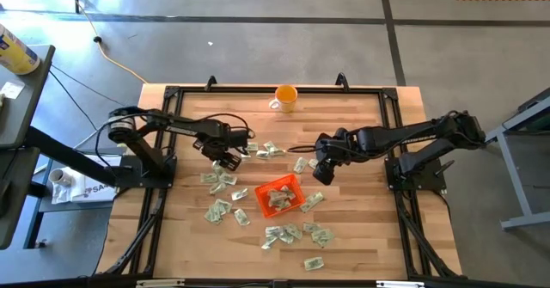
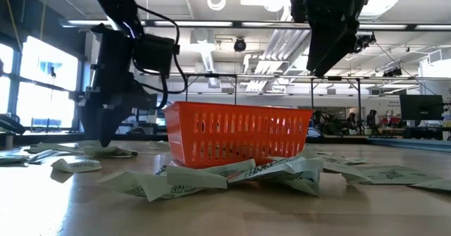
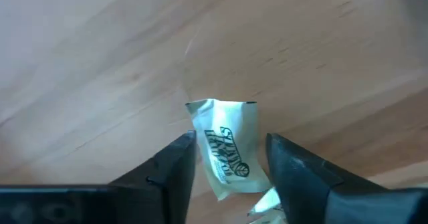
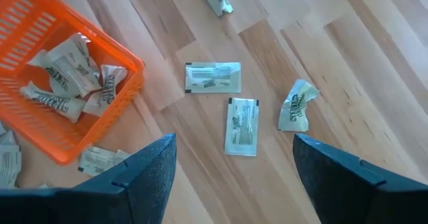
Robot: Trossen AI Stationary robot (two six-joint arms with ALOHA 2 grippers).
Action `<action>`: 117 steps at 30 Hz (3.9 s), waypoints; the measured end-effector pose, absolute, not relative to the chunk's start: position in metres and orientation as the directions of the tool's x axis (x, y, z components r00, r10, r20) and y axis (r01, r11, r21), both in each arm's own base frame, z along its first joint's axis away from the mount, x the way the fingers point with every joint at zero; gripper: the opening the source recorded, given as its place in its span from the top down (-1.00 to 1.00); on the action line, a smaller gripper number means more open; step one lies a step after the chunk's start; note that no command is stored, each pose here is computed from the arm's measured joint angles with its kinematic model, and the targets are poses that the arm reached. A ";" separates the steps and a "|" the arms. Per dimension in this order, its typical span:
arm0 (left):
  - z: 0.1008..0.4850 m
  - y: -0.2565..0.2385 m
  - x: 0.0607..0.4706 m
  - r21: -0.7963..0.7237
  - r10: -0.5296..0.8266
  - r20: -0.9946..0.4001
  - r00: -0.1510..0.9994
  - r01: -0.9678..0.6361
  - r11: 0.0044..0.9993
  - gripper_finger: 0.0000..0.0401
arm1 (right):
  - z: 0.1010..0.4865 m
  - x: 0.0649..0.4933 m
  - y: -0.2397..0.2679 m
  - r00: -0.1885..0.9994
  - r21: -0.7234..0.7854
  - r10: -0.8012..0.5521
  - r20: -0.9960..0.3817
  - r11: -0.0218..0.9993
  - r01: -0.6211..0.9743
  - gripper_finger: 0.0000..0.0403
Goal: Pick and place Stevia / Truvia into bins
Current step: Put the stevia packet into the bin
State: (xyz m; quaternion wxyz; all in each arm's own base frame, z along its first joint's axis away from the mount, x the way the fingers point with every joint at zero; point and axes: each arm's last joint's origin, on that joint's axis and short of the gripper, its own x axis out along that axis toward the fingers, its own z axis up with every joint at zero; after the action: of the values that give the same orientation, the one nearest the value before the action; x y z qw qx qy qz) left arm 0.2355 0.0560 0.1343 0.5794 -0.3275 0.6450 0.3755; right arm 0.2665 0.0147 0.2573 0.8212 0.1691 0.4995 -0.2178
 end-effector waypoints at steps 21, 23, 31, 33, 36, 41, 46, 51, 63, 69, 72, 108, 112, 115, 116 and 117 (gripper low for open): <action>0.213 0.047 0.285 -0.082 0.098 -0.973 0.209 -0.712 0.698 0.85 | 0.257 0.265 0.017 0.395 0.047 -0.192 -0.898 0.852 0.522 -0.42; 0.236 0.032 0.298 -0.181 0.061 -0.932 0.356 -0.607 0.774 0.86 | 0.256 0.263 0.021 0.380 0.039 -0.189 -0.906 0.855 0.517 -0.42; 0.250 -0.037 0.338 -0.325 -0.108 -0.785 0.610 -0.257 0.910 0.75 | 0.252 0.244 0.042 0.242 -0.061 -0.198 -0.950 0.876 0.478 -0.42; 0.238 -0.051 0.349 -0.338 -0.139 -0.770 0.623 -0.214 0.916 0.73 | 0.249 0.241 0.047 0.225 -0.066 -0.192 -0.955 0.880 0.470 -0.42; 0.215 -0.067 0.356 -0.322 -0.151 -0.802 0.578 -0.206 0.924 0.72 | 0.242 0.236 0.056 0.204 -0.048 -0.157 -0.966 0.889 0.456 -0.42; 0.199 -0.086 0.359 -0.283 -0.092 -0.825 0.558 -0.266 0.922 0.59 | 0.231 0.228 0.075 0.199 -0.029 -0.124 -0.972 0.905 0.424 -0.42; 0.218 -0.093 0.357 -0.285 -0.046 -0.811 0.583 -0.326 0.901 0.24 | 0.224 0.224 0.085 0.211 -0.017 -0.112 -0.971 0.914 0.406 -0.42; 0.258 -0.096 0.357 -0.299 -0.066 -0.810 0.583 -0.314 0.901 -0.09 | 0.223 0.231 0.073 0.234 -0.023 -0.130 -0.963 0.911 0.411 -0.42; 0.335 -0.105 0.328 -0.173 0.057 -0.843 0.535 -0.371 0.912 -0.13 | 0.199 0.272 -0.048 0.255 -0.004 -0.185 -0.949 0.816 0.578 -0.42; 0.338 -0.102 0.314 -0.133 0.119 -0.870 0.479 -0.460 0.878 0.00 | 0.161 0.286 -0.074 0.184 -0.020 -0.153 -0.971 0.817 0.576 -0.42; 0.336 -0.100 0.309 -0.101 0.140 -0.890 0.434 -0.486 0.868 0.06 | 0.147 0.288 -0.079 0.134 -0.074 -0.186 -0.973 0.807 0.586 -0.42; 0.254 -0.029 0.174 -0.340 0.310 -0.645 0.699 -0.625 0.703 0.57 | 0.222 0.344 0.033 0.562 0.551 0.411 -0.718 0.829 0.097 0.89; 0.241 -0.021 0.173 -0.399 0.245 -0.687 0.684 -0.637 0.660 0.57 | 0.211 0.357 0.039 0.546 0.514 0.376 -0.748 0.849 0.120 0.72; 0.238 -0.022 0.174 -0.448 0.149 -0.727 0.670 -0.628 0.636 0.53 | 0.214 0.362 0.039 0.563 0.503 0.356 -0.746 0.855 0.125 0.48; 0.237 -0.023 0.173 -0.455 0.115 -0.740 0.662 -0.620 0.639 0.51 | 0.216 0.363 0.038 0.570 0.499 0.350 -0.743 0.857 0.125 0.39; 0.237 -0.025 0.173 -0.467 0.080 -0.747 0.660 -0.607 0.642 0.49 | 0.217 0.363 0.038 0.573 0.494 0.341 -0.745 0.860 0.129 0.30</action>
State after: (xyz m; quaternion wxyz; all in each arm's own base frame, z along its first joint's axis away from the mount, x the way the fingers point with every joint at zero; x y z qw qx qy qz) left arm 0.1726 -0.0249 0.2366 0.8329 -0.3690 0.3570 0.2064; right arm 0.3632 0.0379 0.2167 0.8488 0.2572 0.4576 0.0624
